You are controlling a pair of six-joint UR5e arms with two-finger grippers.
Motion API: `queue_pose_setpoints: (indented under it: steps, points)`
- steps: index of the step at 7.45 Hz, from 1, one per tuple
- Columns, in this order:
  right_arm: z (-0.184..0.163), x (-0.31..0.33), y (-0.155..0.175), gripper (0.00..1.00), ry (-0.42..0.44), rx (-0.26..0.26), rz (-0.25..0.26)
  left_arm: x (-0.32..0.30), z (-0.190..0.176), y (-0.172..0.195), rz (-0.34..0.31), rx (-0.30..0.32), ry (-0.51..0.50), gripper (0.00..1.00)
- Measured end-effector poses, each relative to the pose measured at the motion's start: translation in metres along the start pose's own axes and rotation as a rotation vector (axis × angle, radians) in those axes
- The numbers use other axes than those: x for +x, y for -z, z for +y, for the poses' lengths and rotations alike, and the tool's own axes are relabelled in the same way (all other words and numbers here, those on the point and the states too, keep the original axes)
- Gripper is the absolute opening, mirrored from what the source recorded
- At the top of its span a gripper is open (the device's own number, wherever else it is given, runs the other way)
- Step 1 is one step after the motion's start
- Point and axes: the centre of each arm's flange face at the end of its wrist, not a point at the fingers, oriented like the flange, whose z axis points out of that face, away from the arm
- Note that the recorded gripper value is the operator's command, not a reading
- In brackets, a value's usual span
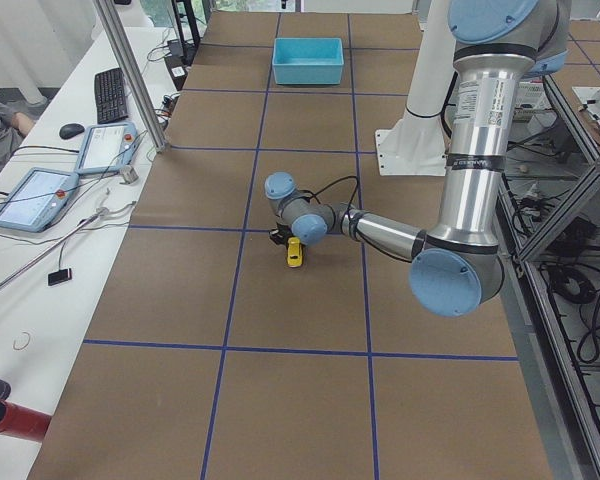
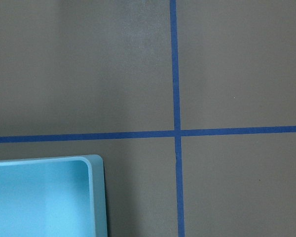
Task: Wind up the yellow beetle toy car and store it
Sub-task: 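Keep dragging the car backward with the left gripper to wind it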
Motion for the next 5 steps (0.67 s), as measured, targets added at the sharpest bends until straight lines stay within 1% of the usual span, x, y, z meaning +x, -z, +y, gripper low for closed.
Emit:
queue_pose_setpoints:
  steps: [5]
  points:
    - [0.0, 0.0, 0.0, 1.0, 0.0, 0.0, 0.0, -0.003, 0.013, 0.003, 0.018, 0.013, 0.002, 0.0]
